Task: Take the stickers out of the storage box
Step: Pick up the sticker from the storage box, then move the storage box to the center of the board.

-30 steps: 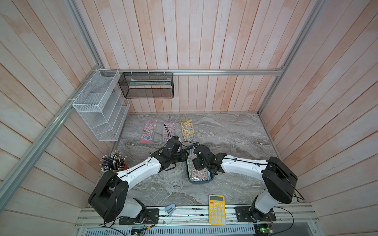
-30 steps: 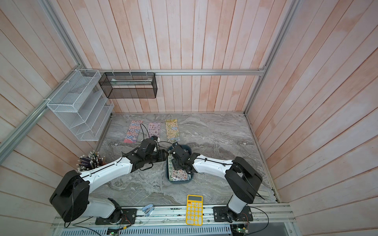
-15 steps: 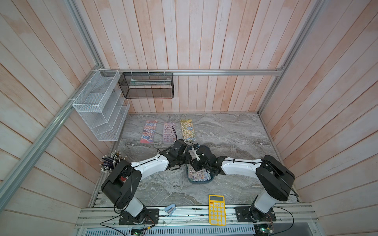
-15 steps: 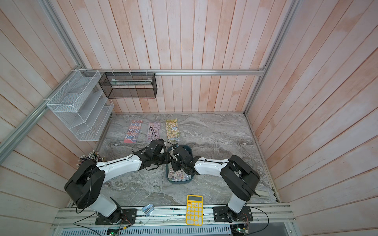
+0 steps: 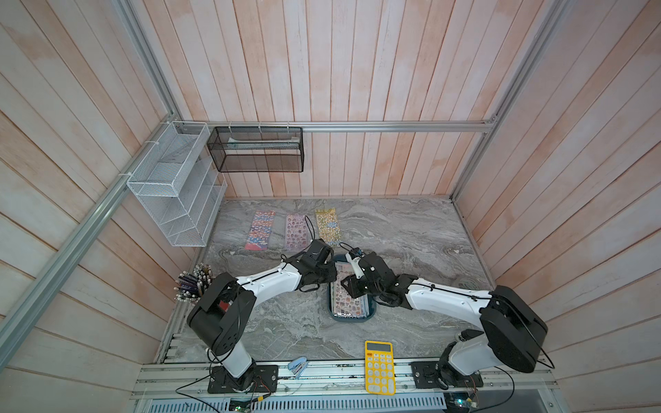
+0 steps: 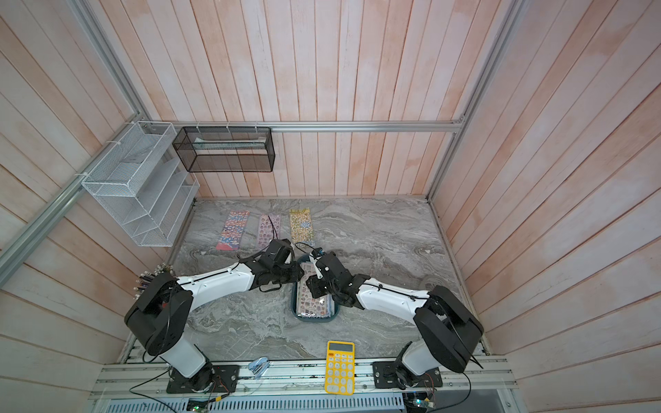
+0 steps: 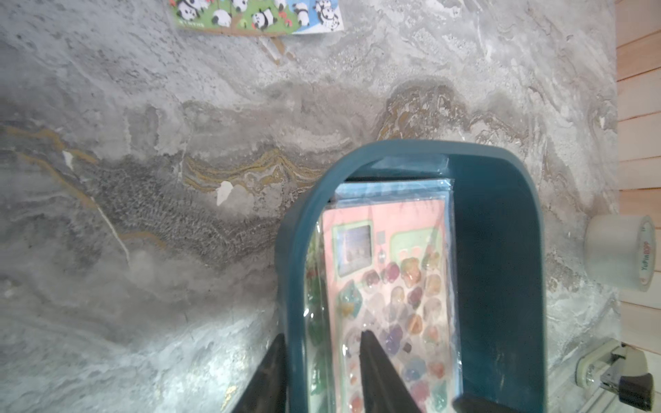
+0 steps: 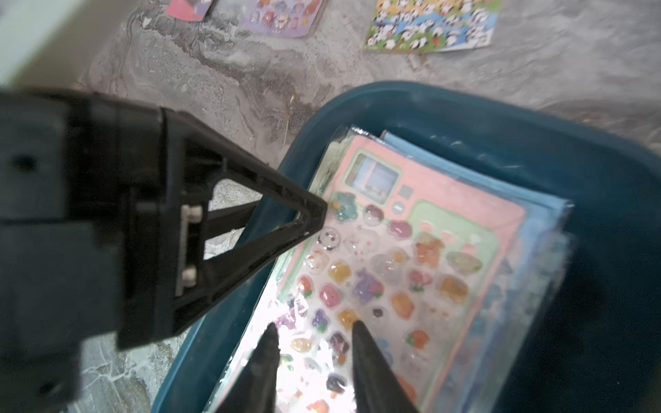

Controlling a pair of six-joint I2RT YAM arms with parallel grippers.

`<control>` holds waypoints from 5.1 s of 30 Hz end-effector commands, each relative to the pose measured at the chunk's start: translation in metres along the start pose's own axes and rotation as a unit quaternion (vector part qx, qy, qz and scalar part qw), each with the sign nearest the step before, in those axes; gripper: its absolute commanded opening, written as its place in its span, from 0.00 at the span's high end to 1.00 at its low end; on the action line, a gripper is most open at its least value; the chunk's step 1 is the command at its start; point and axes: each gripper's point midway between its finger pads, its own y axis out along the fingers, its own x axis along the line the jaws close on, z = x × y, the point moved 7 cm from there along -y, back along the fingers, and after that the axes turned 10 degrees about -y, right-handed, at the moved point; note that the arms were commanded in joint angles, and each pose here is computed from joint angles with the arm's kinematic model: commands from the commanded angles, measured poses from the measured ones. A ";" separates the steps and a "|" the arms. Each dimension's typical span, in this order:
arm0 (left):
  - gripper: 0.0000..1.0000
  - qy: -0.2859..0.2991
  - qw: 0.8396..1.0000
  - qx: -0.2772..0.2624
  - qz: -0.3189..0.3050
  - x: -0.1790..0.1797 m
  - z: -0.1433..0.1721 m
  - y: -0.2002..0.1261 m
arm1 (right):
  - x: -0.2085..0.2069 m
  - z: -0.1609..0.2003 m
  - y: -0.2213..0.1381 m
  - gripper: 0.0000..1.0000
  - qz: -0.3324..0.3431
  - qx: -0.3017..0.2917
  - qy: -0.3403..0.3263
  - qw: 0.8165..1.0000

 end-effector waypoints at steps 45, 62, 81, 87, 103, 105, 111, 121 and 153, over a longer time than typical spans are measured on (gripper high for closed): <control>0.56 -0.037 0.998 -0.046 0.036 -0.007 -0.020 -0.030 | -0.019 0.062 0.044 0.70 -0.113 0.058 0.091 0.988; 0.59 -0.028 0.999 -0.035 -0.008 0.002 -0.017 -0.018 | -0.018 0.052 0.037 0.70 -0.109 0.047 0.089 0.989; 1.00 -0.002 0.983 -0.101 0.152 -0.045 -0.057 -0.099 | -0.028 -0.031 -0.064 0.61 -0.005 -0.118 0.034 0.992; 1.00 -0.011 0.959 -0.155 0.237 -0.054 -0.077 -0.147 | -0.048 -0.047 -0.106 0.35 -0.014 -0.170 0.057 0.984; 1.00 -0.026 0.913 -0.150 0.378 -0.063 -0.090 -0.188 | -0.018 -0.083 -0.113 0.30 -0.233 -0.193 0.047 0.952; 1.00 -0.028 0.912 -0.148 0.382 -0.063 -0.089 -0.187 | -0.018 -0.087 -0.109 0.31 -0.241 -0.192 0.050 0.950; 1.00 -0.034 0.911 -0.149 0.383 -0.061 -0.089 -0.184 | -0.012 -0.098 -0.101 0.40 -0.284 -0.195 0.050 0.937; 1.00 -0.037 0.914 -0.147 0.375 -0.058 -0.089 -0.177 | -0.007 -0.109 -0.094 0.91 -0.307 -0.194 0.047 0.931; 0.40 0.009 0.990 -0.115 0.078 -0.003 -0.041 -0.093 | -0.118 -0.157 -0.045 1.00 0.059 -0.025 -0.001 0.998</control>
